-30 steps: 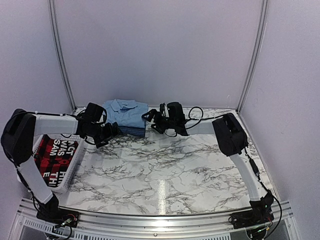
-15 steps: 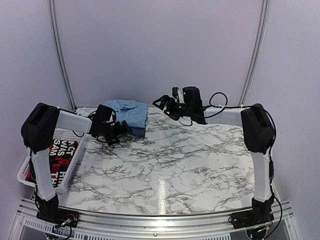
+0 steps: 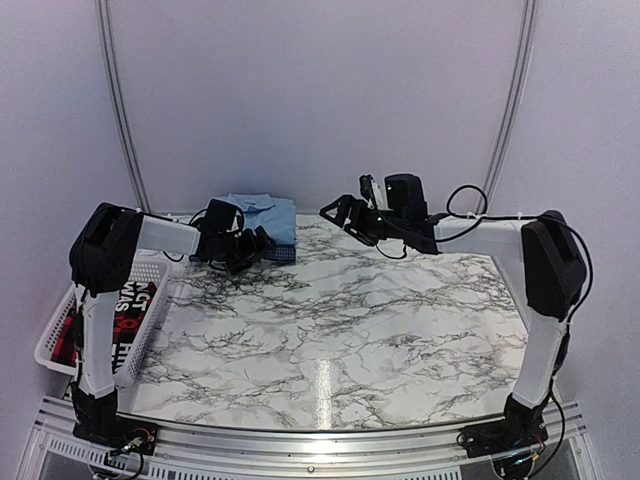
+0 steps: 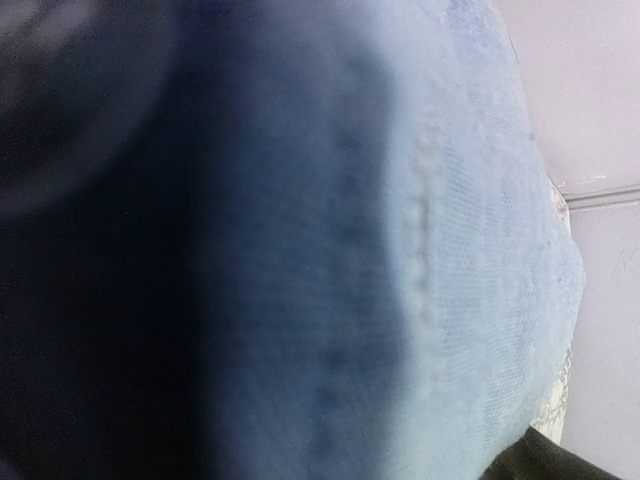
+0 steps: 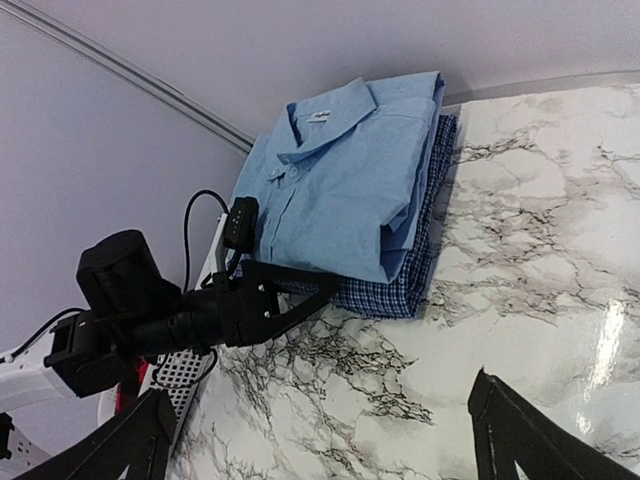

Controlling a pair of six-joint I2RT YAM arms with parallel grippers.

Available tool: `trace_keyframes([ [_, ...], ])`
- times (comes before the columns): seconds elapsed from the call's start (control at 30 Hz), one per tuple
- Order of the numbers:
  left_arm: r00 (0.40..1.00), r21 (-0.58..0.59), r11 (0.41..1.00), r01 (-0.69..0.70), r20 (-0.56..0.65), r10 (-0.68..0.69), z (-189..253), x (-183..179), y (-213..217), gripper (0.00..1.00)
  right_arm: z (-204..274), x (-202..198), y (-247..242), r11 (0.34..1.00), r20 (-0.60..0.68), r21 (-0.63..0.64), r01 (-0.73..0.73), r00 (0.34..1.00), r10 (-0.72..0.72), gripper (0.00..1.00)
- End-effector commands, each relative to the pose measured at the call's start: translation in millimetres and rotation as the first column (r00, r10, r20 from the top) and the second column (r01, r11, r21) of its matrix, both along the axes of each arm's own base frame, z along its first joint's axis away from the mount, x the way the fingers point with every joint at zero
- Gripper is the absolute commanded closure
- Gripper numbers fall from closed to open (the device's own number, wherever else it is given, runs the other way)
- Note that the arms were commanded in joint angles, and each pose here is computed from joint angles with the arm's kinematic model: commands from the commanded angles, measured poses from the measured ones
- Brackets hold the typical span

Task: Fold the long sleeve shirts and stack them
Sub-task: Move the square-folded shirt to the corner of the board, then reset both arms

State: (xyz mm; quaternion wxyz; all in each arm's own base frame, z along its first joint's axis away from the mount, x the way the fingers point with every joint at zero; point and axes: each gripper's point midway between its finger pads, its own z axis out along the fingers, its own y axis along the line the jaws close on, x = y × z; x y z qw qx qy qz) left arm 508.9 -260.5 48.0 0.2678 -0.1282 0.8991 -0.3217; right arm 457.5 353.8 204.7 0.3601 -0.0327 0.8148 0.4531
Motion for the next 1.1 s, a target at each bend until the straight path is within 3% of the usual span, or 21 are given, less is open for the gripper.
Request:
trace_keyframes([
  [0.0,0.998,0.044,0.999,-0.024,-0.057,0.026,-23.9,8.2,20.2,0.01,20.2,-12.7,-10.1,1.0,0.053,-0.029,0.004,0.999,-0.002,0.01],
  [0.2,0.998,0.051,0.998,-0.041,-0.044,0.044,-15.2,14.5,40.2,0.01,21.3,-28.0,-22.7,0.996,0.069,-0.084,0.016,0.998,-0.011,0.01],
  [0.47,1.0,0.019,0.999,0.028,-0.009,-0.028,7.7,16.8,28.0,0.01,20.8,-41.4,-40.5,0.985,0.094,-0.162,0.053,0.995,-0.038,0.01],
  [0.9,0.978,0.048,0.981,0.187,0.091,-0.19,82.2,-37.3,-2.8,0.01,42.0,-62.6,-87.2,0.935,0.215,-0.305,0.182,0.969,-0.118,0.01],
  [1.07,0.955,0.092,0.972,0.218,0.183,-0.232,126.1,-66.6,-8.2,0.01,64.2,-73.3,-112.6,0.909,0.303,-0.321,0.265,0.938,-0.167,0.02],
])
